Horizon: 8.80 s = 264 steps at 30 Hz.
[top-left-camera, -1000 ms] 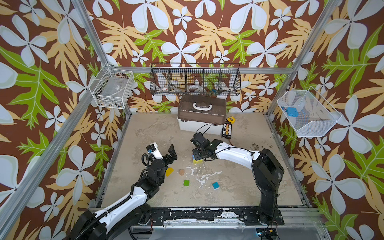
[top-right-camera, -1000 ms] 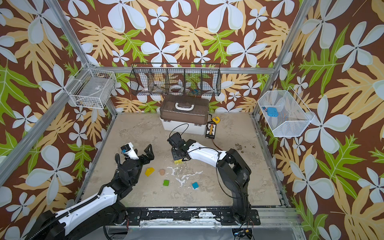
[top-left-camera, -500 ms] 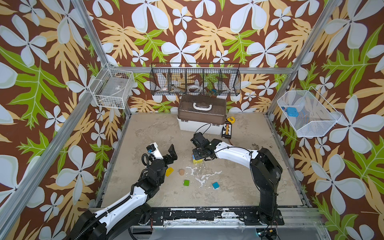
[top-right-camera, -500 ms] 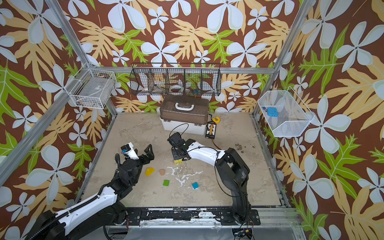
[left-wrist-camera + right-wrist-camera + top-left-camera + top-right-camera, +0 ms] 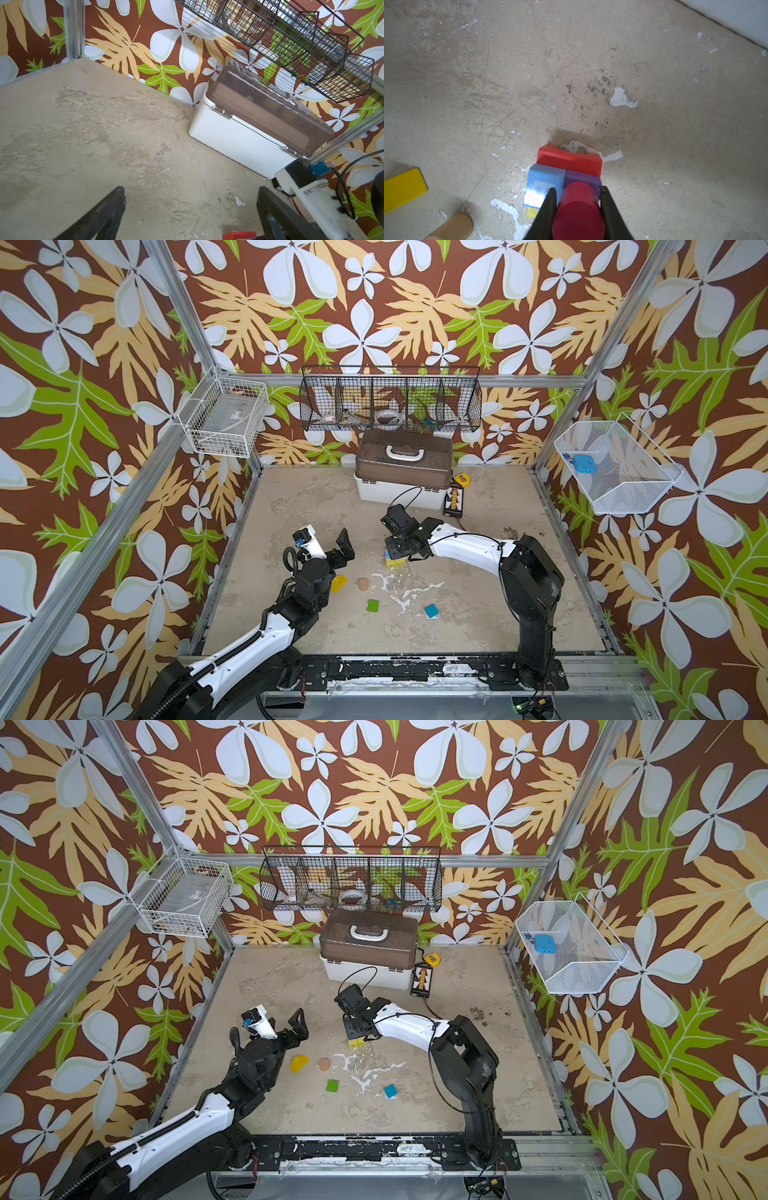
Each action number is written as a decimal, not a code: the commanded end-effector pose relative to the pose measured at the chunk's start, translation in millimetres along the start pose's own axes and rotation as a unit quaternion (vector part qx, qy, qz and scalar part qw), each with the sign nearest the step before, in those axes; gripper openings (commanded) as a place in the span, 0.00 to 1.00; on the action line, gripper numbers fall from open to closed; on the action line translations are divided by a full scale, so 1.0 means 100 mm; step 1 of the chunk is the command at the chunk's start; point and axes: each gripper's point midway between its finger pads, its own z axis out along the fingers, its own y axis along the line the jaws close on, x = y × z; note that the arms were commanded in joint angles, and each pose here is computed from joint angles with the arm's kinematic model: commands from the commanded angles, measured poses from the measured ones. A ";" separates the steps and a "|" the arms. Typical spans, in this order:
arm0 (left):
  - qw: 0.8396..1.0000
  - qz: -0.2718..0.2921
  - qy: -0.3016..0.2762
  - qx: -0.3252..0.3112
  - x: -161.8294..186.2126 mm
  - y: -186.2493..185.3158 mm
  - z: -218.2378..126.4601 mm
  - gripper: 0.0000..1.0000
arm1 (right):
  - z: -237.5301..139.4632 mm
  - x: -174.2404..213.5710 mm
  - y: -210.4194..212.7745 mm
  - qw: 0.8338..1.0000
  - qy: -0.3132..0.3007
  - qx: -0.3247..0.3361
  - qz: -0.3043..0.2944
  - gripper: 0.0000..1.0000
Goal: Build the wood block tower
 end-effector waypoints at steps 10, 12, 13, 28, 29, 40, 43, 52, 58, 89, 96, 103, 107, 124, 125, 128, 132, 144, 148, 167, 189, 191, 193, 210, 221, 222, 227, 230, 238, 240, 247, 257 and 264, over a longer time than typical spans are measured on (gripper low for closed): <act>1.000 0.000 -0.004 0.001 -0.04 -0.02 0.00 1.00 | -0.01 -0.01 -0.04 1.000 -0.001 0.013 0.000 0.29; 1.000 0.000 -0.005 0.002 -0.04 -0.02 0.00 1.00 | 0.00 -0.02 -0.04 1.000 -0.002 0.013 0.000 0.30; 1.000 -0.001 -0.005 0.002 -0.05 -0.02 0.00 1.00 | 0.00 -0.01 -0.04 1.000 -0.001 0.014 0.000 0.30; 1.000 -0.001 -0.004 0.003 -0.04 -0.02 0.00 1.00 | 0.04 -0.01 -0.04 1.000 0.002 0.015 0.001 0.31; 1.000 -0.001 -0.004 0.003 -0.04 -0.02 0.00 1.00 | 0.04 -0.01 -0.04 1.000 0.002 0.015 0.000 0.32; 1.000 -0.001 -0.005 0.004 -0.04 -0.02 0.00 1.00 | 0.01 -0.03 -0.06 1.000 -0.001 0.019 0.002 0.36; 1.000 -0.001 -0.005 0.004 -0.05 -0.02 0.00 1.00 | 0.01 -0.02 -0.07 1.000 -0.001 0.020 0.002 0.36; 1.000 -0.001 -0.005 0.004 -0.05 -0.02 0.00 1.00 | 0.02 -0.02 -0.06 1.000 -0.001 0.020 0.002 0.38; 1.000 -0.001 -0.004 0.004 -0.04 -0.02 0.00 1.00 | 0.02 -0.02 -0.05 1.000 0.000 0.016 0.002 0.40; 1.000 -0.001 -0.003 0.004 -0.04 -0.03 0.00 1.00 | 0.02 -0.02 -0.02 1.000 0.000 0.006 0.007 0.38; 1.000 -0.001 -0.004 0.004 -0.04 -0.03 0.00 1.00 | 0.02 -0.02 -0.05 1.000 0.000 0.011 0.010 0.38; 1.000 0.000 -0.002 0.004 -0.04 -0.03 0.00 1.00 | 0.01 -0.02 -0.08 1.000 -0.001 0.010 0.016 0.38; 1.000 0.000 -0.003 0.004 -0.04 -0.03 0.00 1.00 | 0.02 -0.02 -0.06 1.000 0.000 0.007 0.015 0.39; 1.000 -0.001 -0.003 0.004 -0.04 -0.03 0.00 1.00 | 0.02 -0.02 -0.01 1.000 -0.001 -0.008 0.015 0.38; 1.000 0.000 -0.003 0.004 -0.04 -0.03 0.00 1.00 | 0.01 -0.02 -0.01 1.000 0.000 -0.008 0.016 0.38; 1.000 0.000 -0.003 0.004 -0.04 -0.03 0.00 1.00 | 0.02 -0.02 -0.01 1.000 -0.001 -0.008 0.016 0.38; 1.000 0.000 -0.003 0.004 -0.04 -0.03 0.00 1.00 | 0.02 -0.03 -0.01 1.000 -0.001 -0.008 0.017 0.38; 1.000 -0.003 -0.002 0.006 -0.04 -0.04 0.00 1.00 | -0.02 -0.04 -0.05 1.000 -0.005 0.001 0.017 0.39; 1.000 -0.002 -0.001 0.005 -0.03 -0.03 0.00 1.00 | -0.01 -0.03 -0.05 1.000 -0.004 0.002 0.017 0.39; 1.000 0.000 -0.003 0.004 -0.04 -0.03 0.00 1.00 | -0.03 -0.04 -0.07 1.000 -0.006 0.004 0.017 0.38; 1.000 -0.001 -0.002 0.004 -0.04 -0.03 0.00 1.00 | -0.02 -0.03 -0.03 1.000 -0.003 -0.006 0.017 0.38; 1.000 0.000 -0.002 0.004 -0.03 -0.03 0.00 1.00 | -0.02 -0.03 -0.03 1.000 -0.003 -0.005 0.016 0.38; 1.000 -0.001 -0.002 0.004 -0.03 -0.03 0.00 1.00 | -0.02 -0.02 -0.03 1.000 -0.003 -0.005 0.016 0.38; 1.000 0.000 -0.002 0.004 -0.03 -0.03 0.01 1.00 | -0.06 -0.04 -0.04 1.000 -0.007 -0.006 0.017 0.43; 0.997 0.001 0.065 0.029 0.12 -0.19 0.02 1.00 | -0.57 -0.27 -0.25 0.997 -0.073 0.003 0.032 0.53; 0.996 0.008 0.085 0.032 0.15 -0.22 0.01 1.00 | -0.62 -0.29 -0.31 0.996 -0.080 0.001 0.041 0.53; 0.974 0.011 0.208 0.088 0.56 -0.40 -0.15 0.99 | -0.85 -0.33 -0.76 0.986 -0.118 -0.013 0.116 0.56; 0.960 0.029 0.263 0.094 0.85 -0.39 -0.28 0.97 | -0.92 -0.28 -1.06 0.976 -0.140 -0.008 0.164 0.59; 0.940 0.074 0.325 0.078 1.32 -0.30 -0.46 0.93 | -1.08 -0.14 -1.40 0.960 -0.184 0.017 0.212 0.64; 0.934 0.090 0.340 0.064 1.41 -0.21 -0.51 0.93 | -1.12 -0.13 -1.43 0.957 -0.194 0.022 0.217 0.66; 0.929 0.125 0.346 0.051 1.51 -0.04 -0.58 0.90 | -1.01 -0.10 -1.42 0.959 -0.180 0.025 0.216 0.68; 0.913 0.170 0.367 0.059 1.61 -0.11 -0.52 0.77 | -0.85 -0.10 -1.42 0.963 -0.159 0.037 0.213 0.67; 0.895 0.218 0.387 0.047 1.81 -0.14 -0.49 0.75 | -0.85 -0.11 -1.41 0.964 -0.157 0.036 0.212 0.67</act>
